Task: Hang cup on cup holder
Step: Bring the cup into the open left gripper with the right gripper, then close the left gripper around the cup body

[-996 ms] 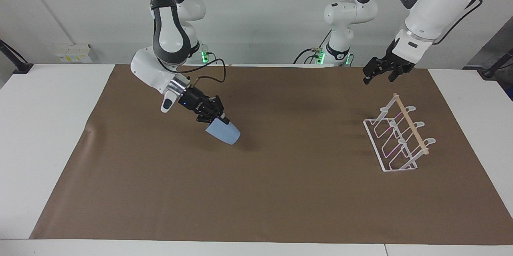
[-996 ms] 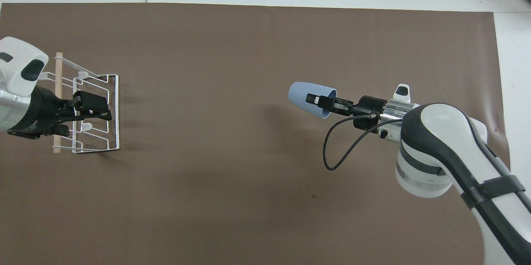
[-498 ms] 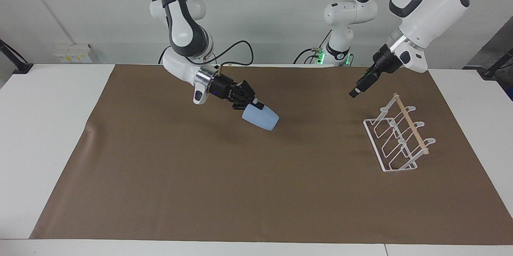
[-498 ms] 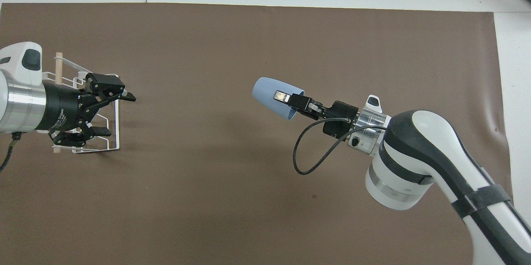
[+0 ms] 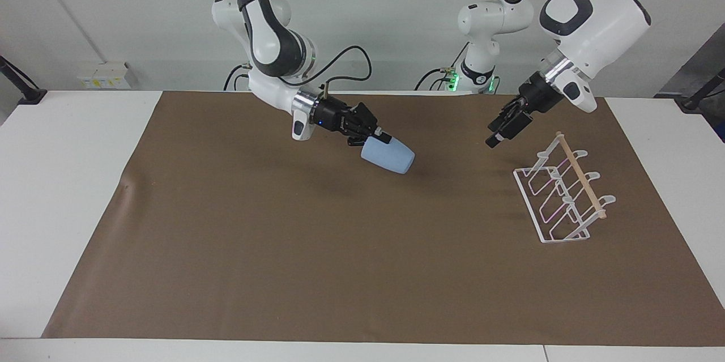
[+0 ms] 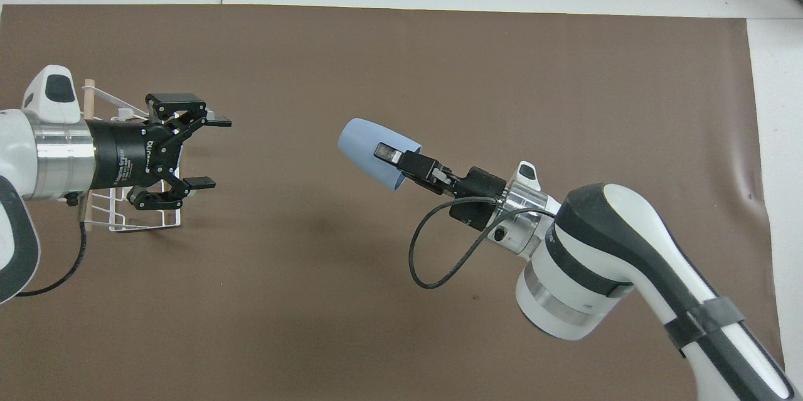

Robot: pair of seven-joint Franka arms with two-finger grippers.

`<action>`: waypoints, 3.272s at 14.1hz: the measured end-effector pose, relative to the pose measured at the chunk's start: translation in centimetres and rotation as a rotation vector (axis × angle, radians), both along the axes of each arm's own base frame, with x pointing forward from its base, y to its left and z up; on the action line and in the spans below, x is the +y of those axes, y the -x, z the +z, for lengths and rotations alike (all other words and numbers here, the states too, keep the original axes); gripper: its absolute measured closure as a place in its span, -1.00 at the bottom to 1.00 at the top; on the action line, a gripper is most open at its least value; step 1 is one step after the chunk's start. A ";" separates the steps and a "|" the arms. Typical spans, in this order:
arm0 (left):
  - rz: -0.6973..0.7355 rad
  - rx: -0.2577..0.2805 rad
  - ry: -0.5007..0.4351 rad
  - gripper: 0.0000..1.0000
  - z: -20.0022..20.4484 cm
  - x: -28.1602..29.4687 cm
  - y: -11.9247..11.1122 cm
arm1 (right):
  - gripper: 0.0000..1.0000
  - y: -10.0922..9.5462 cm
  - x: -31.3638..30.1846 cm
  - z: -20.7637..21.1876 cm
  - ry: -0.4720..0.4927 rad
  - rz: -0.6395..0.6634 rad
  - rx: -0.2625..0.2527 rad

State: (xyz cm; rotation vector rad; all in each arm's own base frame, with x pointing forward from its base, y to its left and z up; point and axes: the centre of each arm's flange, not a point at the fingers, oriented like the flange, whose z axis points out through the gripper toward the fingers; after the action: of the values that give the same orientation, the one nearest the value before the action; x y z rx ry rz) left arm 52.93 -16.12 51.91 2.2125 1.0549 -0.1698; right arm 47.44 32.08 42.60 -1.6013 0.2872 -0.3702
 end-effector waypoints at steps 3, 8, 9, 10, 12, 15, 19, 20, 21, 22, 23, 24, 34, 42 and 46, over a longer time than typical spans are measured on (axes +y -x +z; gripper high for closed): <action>-0.050 -0.024 0.006 -1.00 -0.4 -0.3 -0.1 | 0.89 1.4 2.1 0.2 0.009 0.022 0.008; -0.110 0.030 0.028 -1.00 -0.6 -1.2 0.8 | 0.89 3.1 4.9 1.4 0.015 0.037 0.011; -0.117 0.038 0.029 -1.00 -0.7 -1.3 0.9 | 0.89 3.3 5.1 1.5 0.006 0.034 0.016; -0.126 0.050 0.031 -1.00 -0.8 -1.4 1.1 | 0.89 3.4 5.2 1.6 0.004 0.036 0.016; -0.149 0.077 0.038 -1.00 -0.7 -1.4 1.5 | 0.89 3.5 5.3 1.6 0.004 0.037 0.017; -0.155 0.085 0.044 -1.00 0.2 -0.7 1.9 | 0.89 3.5 5.3 1.6 0.004 0.037 0.017; -0.154 0.081 0.044 -1.00 0.7 -0.9 2.2 | 0.89 3.4 5.1 1.5 0.012 0.029 0.020; -0.154 0.083 0.044 -1.00 0.7 -1.0 2.2 | 0.89 3.4 5.1 1.5 0.015 0.026 0.022; -0.154 0.084 0.044 -1.00 0.7 -1.1 2.2 | 0.89 3.4 5.0 1.4 0.017 0.024 0.022; -0.154 0.085 0.044 -1.00 0.7 -1.1 2.2 | 0.89 3.3 5.0 1.4 0.017 0.022 0.023; -0.154 0.085 0.044 -1.00 0.7 -1.2 2.2 | 0.89 3.3 5.0 1.4 0.017 0.021 0.023; -0.155 0.085 0.044 -0.93 0.7 -1.2 2.3 | 0.89 3.3 4.9 1.4 0.017 0.021 0.023; -0.158 0.088 0.040 -0.50 0.3 -2.5 2.7 | 0.89 3.1 4.7 1.4 0.016 0.012 0.026; -0.153 0.091 0.040 -0.50 0.3 -2.5 2.7 | 0.89 3.1 4.7 1.4 0.014 0.010 0.028; -0.141 0.095 0.041 -0.50 0.2 -2.1 2.5 | 0.79 3.1 4.6 1.4 0.015 0.005 0.033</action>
State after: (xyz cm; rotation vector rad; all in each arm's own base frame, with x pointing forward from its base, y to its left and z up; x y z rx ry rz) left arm 50.39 -18.17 52.15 2.2607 0.9359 -0.3586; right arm 44.37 36.67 43.98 -1.6238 0.3055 -0.3429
